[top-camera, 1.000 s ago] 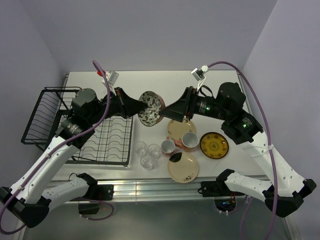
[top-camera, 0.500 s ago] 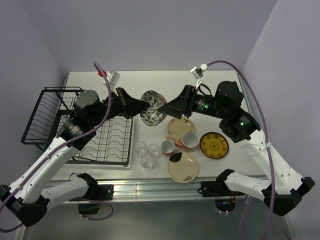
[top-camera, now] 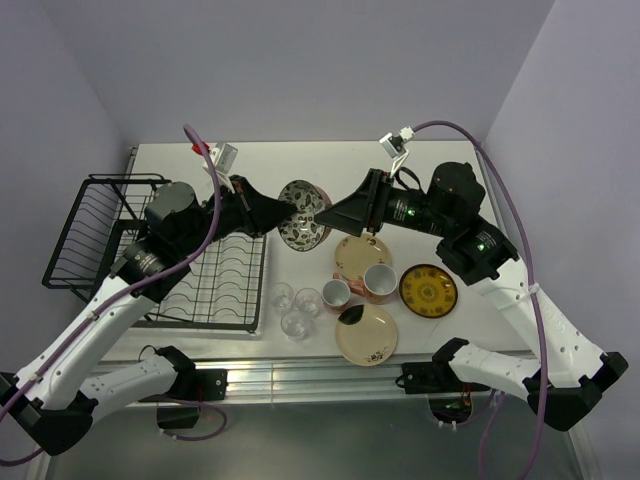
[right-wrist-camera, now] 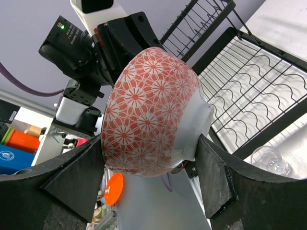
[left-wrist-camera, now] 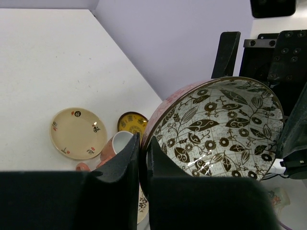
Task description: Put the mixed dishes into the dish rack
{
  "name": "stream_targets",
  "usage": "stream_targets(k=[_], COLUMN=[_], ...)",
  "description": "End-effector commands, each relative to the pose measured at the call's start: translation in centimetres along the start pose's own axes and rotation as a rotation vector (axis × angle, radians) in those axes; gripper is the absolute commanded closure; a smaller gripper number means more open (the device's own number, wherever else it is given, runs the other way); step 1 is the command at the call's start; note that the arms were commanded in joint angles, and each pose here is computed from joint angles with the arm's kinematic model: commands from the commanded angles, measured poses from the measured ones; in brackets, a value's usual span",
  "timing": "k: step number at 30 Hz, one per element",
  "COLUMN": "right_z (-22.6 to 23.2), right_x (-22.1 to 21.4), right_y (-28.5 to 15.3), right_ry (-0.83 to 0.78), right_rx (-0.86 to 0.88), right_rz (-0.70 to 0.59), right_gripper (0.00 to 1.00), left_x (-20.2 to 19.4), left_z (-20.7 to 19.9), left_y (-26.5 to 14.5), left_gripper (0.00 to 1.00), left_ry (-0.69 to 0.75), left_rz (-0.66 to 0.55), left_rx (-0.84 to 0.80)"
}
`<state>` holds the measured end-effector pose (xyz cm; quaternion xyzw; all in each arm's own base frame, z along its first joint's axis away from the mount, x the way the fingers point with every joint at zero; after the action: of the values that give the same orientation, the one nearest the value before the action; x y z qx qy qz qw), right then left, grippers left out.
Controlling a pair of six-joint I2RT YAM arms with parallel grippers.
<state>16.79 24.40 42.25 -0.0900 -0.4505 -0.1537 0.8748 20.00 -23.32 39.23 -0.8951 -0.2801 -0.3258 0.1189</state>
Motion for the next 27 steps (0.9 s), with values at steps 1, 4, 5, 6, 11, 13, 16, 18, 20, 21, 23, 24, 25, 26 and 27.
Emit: stream_targets(k=[1, 4, 5, 6, 11, 13, 16, 18, 20, 21, 23, 24, 25, 26, 27], right_z=[0.6, 0.6, 0.7, 0.6, 0.4, 0.2, 0.0, -0.4, -0.9, -1.2, -1.8, -2.1, -2.5, -2.7, -2.9], right_x=[0.8, 0.8, 0.9, 0.8, 0.7, 0.7, 0.7, 0.4, 0.2, 0.1, -0.1, -0.2, -0.4, -0.4, -0.5], right_y=[0.0, 0.0, -0.1, -0.1, -0.2, -0.2, -0.1, 0.0, 0.2, 0.4, 0.6, 0.7, 1.2, 1.5, 1.7], right_ry=[-0.037, -0.037, -0.039, -0.038, -0.034, -0.036, -0.050, -0.048, -0.061, -0.064, -0.080, -0.085, -0.093, -0.095, -0.096], right_rx=[0.027, 0.026, 0.028, 0.023, 0.009, 0.000, -0.012, -0.034, -0.048, -0.056, -0.080, -0.087, -0.090, -0.089, -0.085], right_rz=[-0.036, -0.040, -0.042, -0.044, -0.050, -0.049, -0.043, -0.025, -0.004, 0.003, 0.017, 0.024, 0.042, 0.050, 0.062], right_gripper=[1.00, 1.00, 1.00, 1.00, 1.00, 1.00, 1.00, 1.00, 1.00, 1.00, 1.00, 1.00, 1.00, 1.00, 1.00], left_x=[2.4, 2.3, 2.3, 2.3, 2.2, 2.3, 2.7, 3.0, 3.5, 3.4, 4.2, 4.1, 4.6, 4.8, 5.0], left_z=[-2.9, -2.8, -2.8, -2.8, -2.5, -2.4, -2.1, -1.3, -1.4, -1.0, -1.4, -1.4, -2.3, -2.7, -3.0], left_y=[-0.8, -1.0, -1.0, -1.0, -1.2, -1.3, -1.9, -2.5, -3.5, -3.9, -5.3, -5.8, -6.6, -7.1, -7.5], left_gripper=[0.86, 0.74, 0.69, 0.67, 0.54, 0.48, 0.41, 0.38, 0.37, 0.37, 0.36, 0.36, 0.36, 0.36, 0.36], left_ry=[0.045, 0.043, 0.042, 0.043, 0.044, 0.043, 0.051, 0.054, 0.067, 0.063, 0.064, 0.054, 0.058, 0.059, 0.052], left_rz=[-0.086, -0.086, -0.086, -0.087, -0.083, -0.096, -0.124, -0.146, -0.176, -0.175, -0.226, -0.226, -0.242, -0.248, -0.257], left_rx=[-0.067, -0.067, -0.067, -0.066, -0.046, -0.031, 0.006, 0.077, 0.110, 0.144, 0.167, 0.181, 0.161, 0.159, 0.158])
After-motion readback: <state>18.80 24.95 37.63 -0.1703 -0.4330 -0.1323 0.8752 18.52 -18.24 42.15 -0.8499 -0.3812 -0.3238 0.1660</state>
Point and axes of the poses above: each gripper's point midway between its finger pads, its own y axis out along the fingers, its own z axis along the line the jaws close on, x = y × z, the point moved 4 cm from there along -y, back along the fingers, and after that the axes turned 12 degrees about -y, right-handed, at the moved point
